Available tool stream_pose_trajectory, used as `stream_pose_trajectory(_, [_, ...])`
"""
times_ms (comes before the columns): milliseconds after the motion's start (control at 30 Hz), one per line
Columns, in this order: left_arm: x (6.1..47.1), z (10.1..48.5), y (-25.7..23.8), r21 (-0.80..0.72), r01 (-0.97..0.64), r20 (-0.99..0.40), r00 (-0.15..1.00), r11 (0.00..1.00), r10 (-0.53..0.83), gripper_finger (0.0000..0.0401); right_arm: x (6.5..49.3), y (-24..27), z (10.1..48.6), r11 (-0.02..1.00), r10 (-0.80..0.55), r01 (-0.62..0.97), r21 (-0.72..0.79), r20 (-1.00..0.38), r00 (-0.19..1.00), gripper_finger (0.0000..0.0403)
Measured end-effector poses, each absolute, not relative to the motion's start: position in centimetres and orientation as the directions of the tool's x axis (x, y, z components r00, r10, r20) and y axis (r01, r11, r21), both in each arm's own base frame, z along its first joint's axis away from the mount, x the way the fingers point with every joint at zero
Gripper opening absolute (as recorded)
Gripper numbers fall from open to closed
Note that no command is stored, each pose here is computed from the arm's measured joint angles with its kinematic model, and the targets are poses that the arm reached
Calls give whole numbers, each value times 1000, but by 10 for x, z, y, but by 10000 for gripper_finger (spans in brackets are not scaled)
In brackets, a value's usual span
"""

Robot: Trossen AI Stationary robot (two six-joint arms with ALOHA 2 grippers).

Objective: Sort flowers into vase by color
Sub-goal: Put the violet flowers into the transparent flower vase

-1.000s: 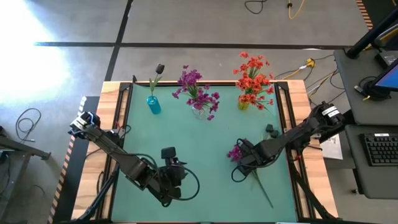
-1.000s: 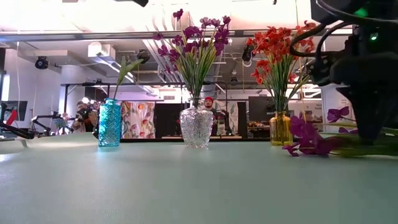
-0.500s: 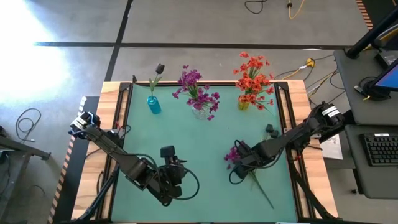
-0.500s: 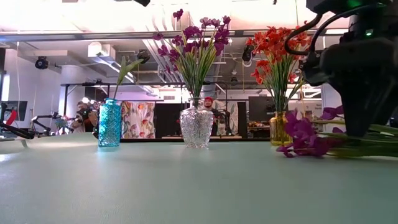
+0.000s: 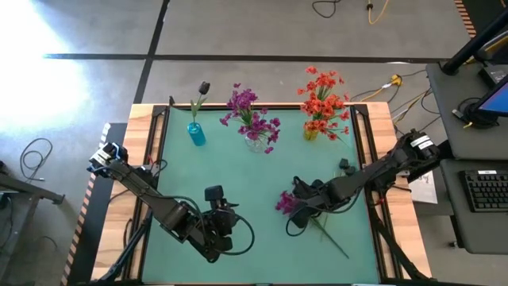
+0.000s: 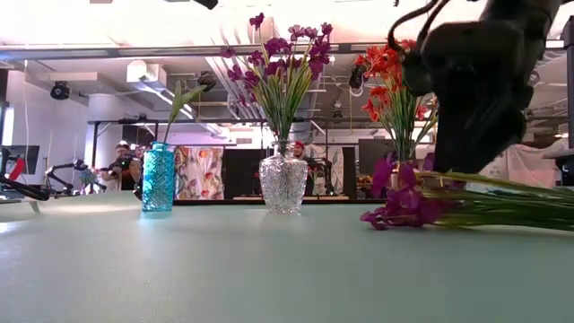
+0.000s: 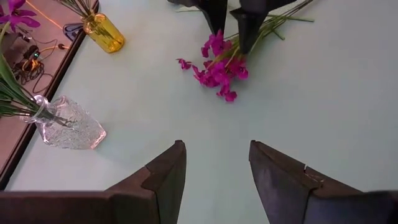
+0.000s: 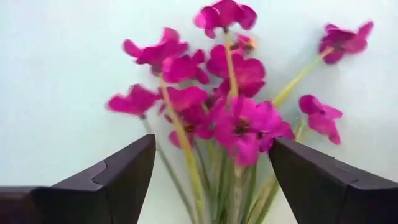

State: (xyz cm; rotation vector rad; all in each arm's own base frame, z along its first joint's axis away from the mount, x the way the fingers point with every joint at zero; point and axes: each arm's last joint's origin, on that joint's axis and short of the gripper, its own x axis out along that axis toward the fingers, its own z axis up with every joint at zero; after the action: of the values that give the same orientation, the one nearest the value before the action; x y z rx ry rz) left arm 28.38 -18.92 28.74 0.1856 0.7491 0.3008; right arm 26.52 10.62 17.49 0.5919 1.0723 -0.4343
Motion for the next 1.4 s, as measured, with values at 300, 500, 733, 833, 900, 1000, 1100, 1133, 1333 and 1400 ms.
stream_pose_trajectory(300, [284,287,-189,272,-203,-640,693,941,334,164,259,115,197,813,29,555,176,-964,262,319])
stream_pose_trajectory(500, [285,287,-190,257,-208,-631,703,944,327,164,256,127,180,812,39,565,146,-980,196,319])
stream_pose_trajectory(733, [289,276,-193,262,-211,-575,749,942,328,164,263,132,143,815,-39,579,22,-995,93,292])
stream_pose_trajectory(833, [289,275,-194,250,-219,-574,751,943,327,164,266,134,137,814,-46,581,10,-995,83,274])
stream_pose_trajectory(900, [290,275,-194,238,-224,-569,756,945,322,164,266,134,134,813,-49,582,4,-996,76,258])
stream_pose_trajectory(1000, [291,274,-195,218,-229,-558,769,949,313,164,266,134,135,812,-46,583,11,-996,83,226])
stream_pose_trajectory(1100, [291,271,-195,216,-229,-557,769,949,313,164,265,133,141,806,-51,591,23,-993,108,185])
stream_pose_trajectory(1133, [291,271,-195,213,-230,-555,771,950,311,164,265,132,143,806,-57,592,23,-992,117,169])
stream_pose_trajectory(1333, [291,267,-195,218,-228,-557,769,949,313,164,264,130,162,812,-72,582,56,-978,194,76])
stream_pose_trajectory(1400, [291,267,-195,224,-223,-558,769,949,313,164,263,129,168,815,-82,576,63,-972,222,48])
